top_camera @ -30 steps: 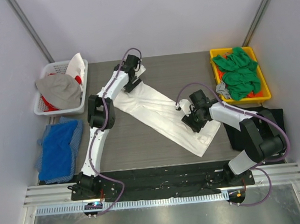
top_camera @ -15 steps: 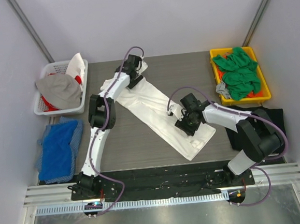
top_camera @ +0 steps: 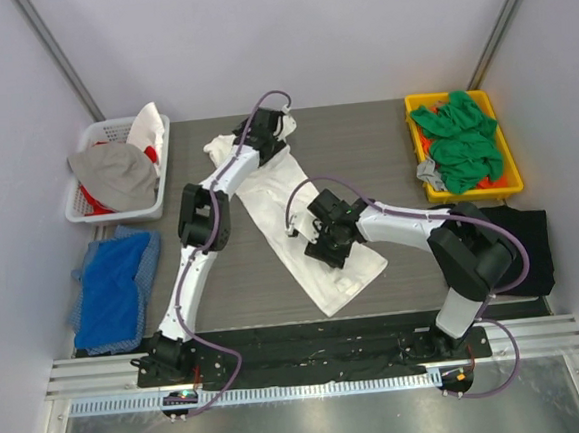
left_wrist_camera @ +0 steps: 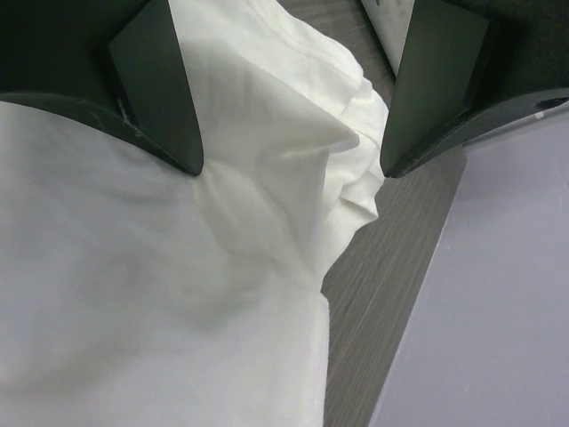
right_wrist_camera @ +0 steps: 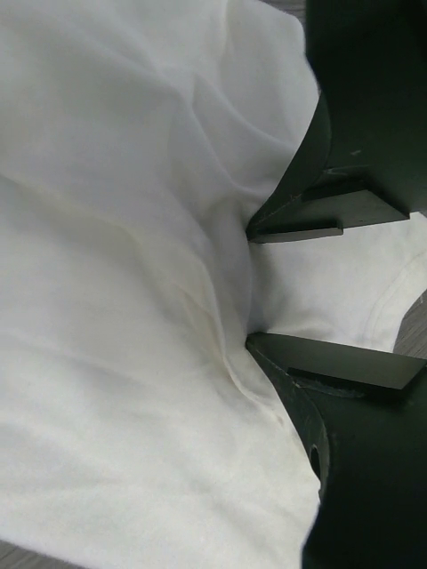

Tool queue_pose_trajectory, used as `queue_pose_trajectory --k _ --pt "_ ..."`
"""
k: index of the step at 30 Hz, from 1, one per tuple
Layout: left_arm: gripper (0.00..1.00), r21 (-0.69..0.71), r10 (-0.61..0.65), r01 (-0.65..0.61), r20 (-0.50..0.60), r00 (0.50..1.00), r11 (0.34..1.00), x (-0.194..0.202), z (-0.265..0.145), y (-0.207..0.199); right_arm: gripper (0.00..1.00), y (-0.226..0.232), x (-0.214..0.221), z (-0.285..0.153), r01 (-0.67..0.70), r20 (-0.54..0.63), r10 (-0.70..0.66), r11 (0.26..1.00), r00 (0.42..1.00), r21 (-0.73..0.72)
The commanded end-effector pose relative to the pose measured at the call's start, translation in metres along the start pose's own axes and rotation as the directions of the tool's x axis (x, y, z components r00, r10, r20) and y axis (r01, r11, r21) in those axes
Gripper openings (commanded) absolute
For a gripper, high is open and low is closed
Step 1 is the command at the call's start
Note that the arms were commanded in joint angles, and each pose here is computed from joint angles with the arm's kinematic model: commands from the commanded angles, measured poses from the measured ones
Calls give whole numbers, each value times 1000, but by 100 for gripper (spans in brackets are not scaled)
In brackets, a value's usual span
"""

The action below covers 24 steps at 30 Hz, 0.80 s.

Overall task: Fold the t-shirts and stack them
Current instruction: Rotate the tshirt 90 degrees

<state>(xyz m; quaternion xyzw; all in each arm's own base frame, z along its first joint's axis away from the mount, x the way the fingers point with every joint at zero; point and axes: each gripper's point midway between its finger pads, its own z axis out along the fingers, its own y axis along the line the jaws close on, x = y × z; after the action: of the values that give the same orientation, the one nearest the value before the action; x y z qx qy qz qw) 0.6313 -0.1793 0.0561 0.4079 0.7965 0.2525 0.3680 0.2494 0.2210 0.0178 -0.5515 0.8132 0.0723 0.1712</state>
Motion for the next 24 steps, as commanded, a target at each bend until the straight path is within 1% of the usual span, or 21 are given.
queue_pose_trajectory --k 1,6,12,14,20,24 --pt "88 48 23 -27 75 997 998 -17 22 -43 54 31 -11 22 24 -3 -24 997 1000 -71" --pt "89 -1 14 -14 133 991 1000 -37 27 -41 54 51 -30 22 46 16 -45 994 999 -97" --pt "93 -62 4 7 174 985 998 -51 30 -30 55 74 -42 16 100 37 -96 987 995 -129" --pt "93 -63 10 2 175 984 998 -50 33 -32 55 82 -46 16 119 43 -114 983 993 -138" --pt "94 -94 13 8 223 975 996 -65 29 -23 54 100 -61 12 185 77 -176 973 981 -134" --pt "95 -92 21 2 252 968 996 -73 26 -24 54 104 -71 12 206 102 -194 970 976 -128"
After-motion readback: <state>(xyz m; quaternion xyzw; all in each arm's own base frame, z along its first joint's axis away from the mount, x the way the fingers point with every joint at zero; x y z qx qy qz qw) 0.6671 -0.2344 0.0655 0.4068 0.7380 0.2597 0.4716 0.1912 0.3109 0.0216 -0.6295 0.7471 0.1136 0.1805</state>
